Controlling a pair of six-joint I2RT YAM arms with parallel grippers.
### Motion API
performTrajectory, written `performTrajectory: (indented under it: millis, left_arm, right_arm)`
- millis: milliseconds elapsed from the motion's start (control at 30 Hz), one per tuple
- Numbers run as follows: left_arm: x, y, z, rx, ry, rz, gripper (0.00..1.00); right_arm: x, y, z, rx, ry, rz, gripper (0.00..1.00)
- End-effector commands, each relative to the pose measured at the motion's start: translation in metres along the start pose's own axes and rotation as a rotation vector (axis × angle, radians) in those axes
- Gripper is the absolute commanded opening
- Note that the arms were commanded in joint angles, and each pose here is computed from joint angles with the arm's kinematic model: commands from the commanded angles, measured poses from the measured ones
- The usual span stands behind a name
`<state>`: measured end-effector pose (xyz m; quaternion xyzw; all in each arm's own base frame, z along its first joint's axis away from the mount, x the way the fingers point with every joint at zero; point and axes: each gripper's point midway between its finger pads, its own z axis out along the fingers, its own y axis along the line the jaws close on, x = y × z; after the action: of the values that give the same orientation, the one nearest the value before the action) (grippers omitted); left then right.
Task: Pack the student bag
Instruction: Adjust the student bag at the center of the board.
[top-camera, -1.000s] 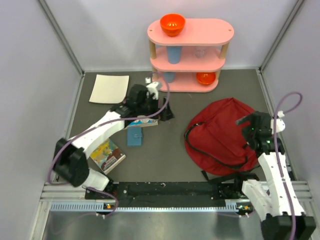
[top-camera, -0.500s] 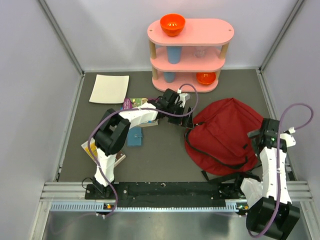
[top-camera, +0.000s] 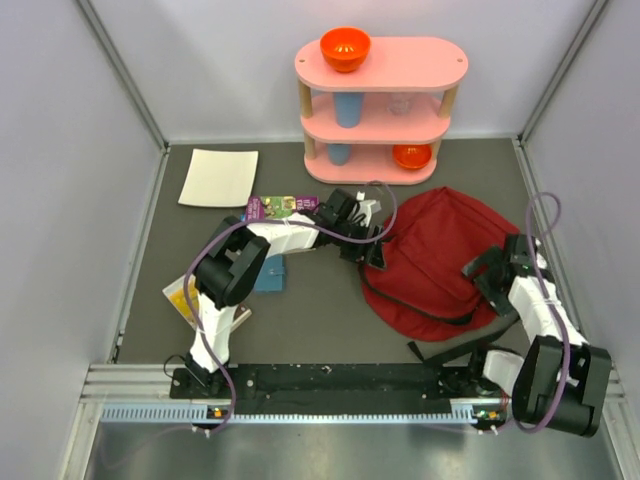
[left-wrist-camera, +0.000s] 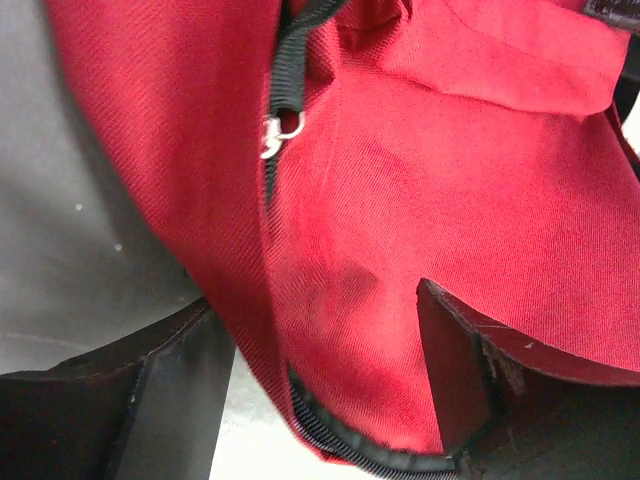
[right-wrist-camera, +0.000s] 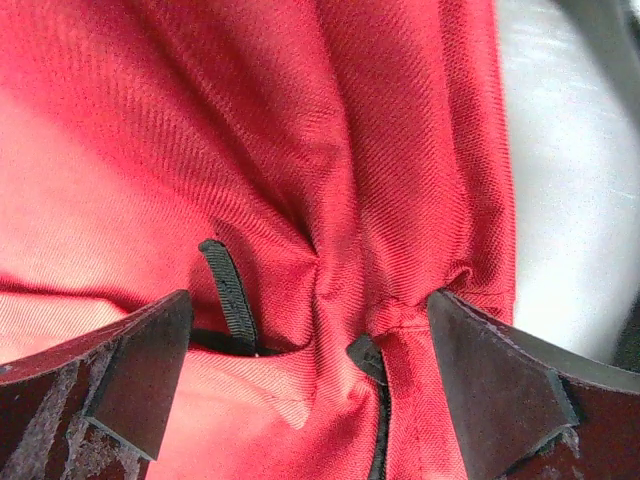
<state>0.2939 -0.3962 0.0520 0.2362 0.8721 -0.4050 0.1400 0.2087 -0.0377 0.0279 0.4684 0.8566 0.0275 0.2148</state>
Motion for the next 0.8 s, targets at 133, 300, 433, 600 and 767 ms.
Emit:
performTrajectory:
  millis: [133, 300, 433, 600, 767]
  left_arm:
    - [0.011, -0.031, -0.032, 0.07, -0.055, -0.006, 0.59]
    - [0.014, -0.02, -0.059, -0.065, -0.12, -0.006, 0.53]
    - [-0.001, -0.007, -0.086, -0.198, -0.165, 0.041, 0.81]
    - [-0.02, 0.004, -0.14, -0.287, -0.234, 0.059, 0.99]
    - [-0.028, 0.001, -0.19, -0.354, -0.34, 0.086, 0.99]
  right_arm:
    - [0.015, 0.127, -0.006, -0.386, 0.087, -0.345, 0.99]
    - [0.025, 0.16, -0.005, -0.44, 0.117, -0.424, 0.99]
    - [0.017, 0.173, -0.005, -0.432, 0.106, -0.449, 0.99]
    - [-0.025, 0.169, -0.043, -0.388, -0.102, -0.45, 0.99]
    - [-0.04, 0.182, -0.094, -0.487, -0.181, -0.452, 0.99]
